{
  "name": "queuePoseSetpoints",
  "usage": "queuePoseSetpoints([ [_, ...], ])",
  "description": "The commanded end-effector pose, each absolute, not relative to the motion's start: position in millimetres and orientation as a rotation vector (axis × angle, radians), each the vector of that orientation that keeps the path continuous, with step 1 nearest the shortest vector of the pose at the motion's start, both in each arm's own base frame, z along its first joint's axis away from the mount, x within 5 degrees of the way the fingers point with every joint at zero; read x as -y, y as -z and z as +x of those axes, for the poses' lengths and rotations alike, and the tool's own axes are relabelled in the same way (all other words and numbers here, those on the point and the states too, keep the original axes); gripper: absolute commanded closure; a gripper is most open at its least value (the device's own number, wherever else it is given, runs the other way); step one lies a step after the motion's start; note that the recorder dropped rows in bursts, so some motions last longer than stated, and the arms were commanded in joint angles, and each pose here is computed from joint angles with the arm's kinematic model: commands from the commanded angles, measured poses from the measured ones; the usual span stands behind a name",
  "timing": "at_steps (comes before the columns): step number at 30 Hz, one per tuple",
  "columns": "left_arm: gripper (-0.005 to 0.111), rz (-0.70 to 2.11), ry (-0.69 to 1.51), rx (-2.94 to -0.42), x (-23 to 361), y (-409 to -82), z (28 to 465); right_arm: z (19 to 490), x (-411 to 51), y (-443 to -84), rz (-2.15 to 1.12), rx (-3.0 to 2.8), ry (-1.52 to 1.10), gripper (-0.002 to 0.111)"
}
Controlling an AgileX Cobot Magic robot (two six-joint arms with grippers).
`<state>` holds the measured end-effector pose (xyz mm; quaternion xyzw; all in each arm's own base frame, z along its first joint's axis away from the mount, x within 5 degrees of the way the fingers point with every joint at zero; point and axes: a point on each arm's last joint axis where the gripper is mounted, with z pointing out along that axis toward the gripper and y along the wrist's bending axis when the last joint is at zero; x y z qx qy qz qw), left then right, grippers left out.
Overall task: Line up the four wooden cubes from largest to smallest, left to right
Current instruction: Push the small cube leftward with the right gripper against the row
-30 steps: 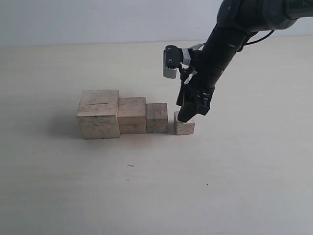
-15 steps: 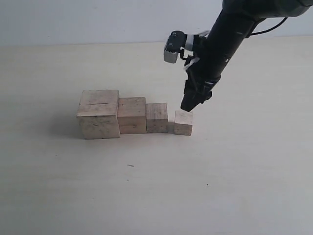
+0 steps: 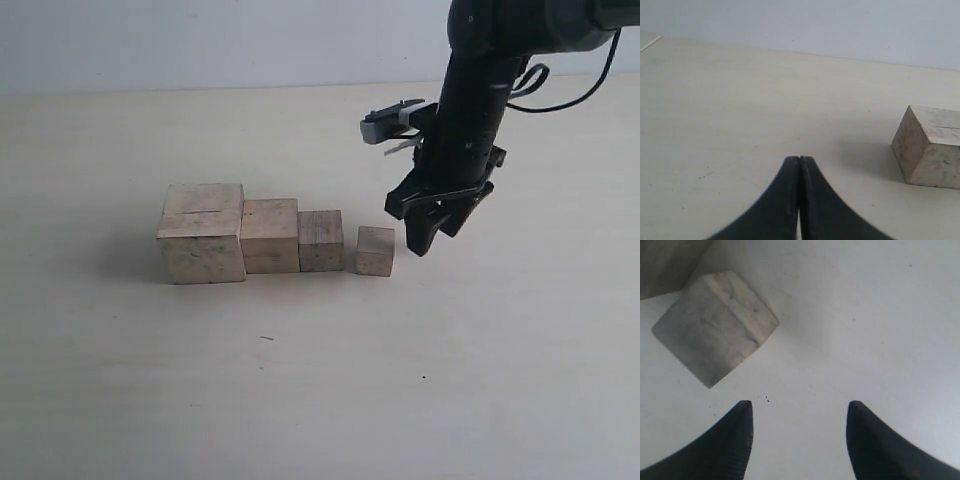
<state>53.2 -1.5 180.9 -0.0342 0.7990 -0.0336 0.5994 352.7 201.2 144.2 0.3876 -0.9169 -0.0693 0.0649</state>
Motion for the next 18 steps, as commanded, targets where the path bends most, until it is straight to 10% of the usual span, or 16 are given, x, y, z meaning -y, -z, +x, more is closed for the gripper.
queuePoseSetpoints([
  [1, 0.107, -0.079, 0.072, -1.838, 1.1, -181.2, 53.2, 352.2, -202.7, -128.7, 1.03, 2.775, 0.187, 0.054],
  [18, 0.107, -0.079, 0.072, -1.838, 1.1, -181.2, 53.2, 360.6, -214.0, -123.6, 0.973, 2.902, 0.319, 0.054],
])
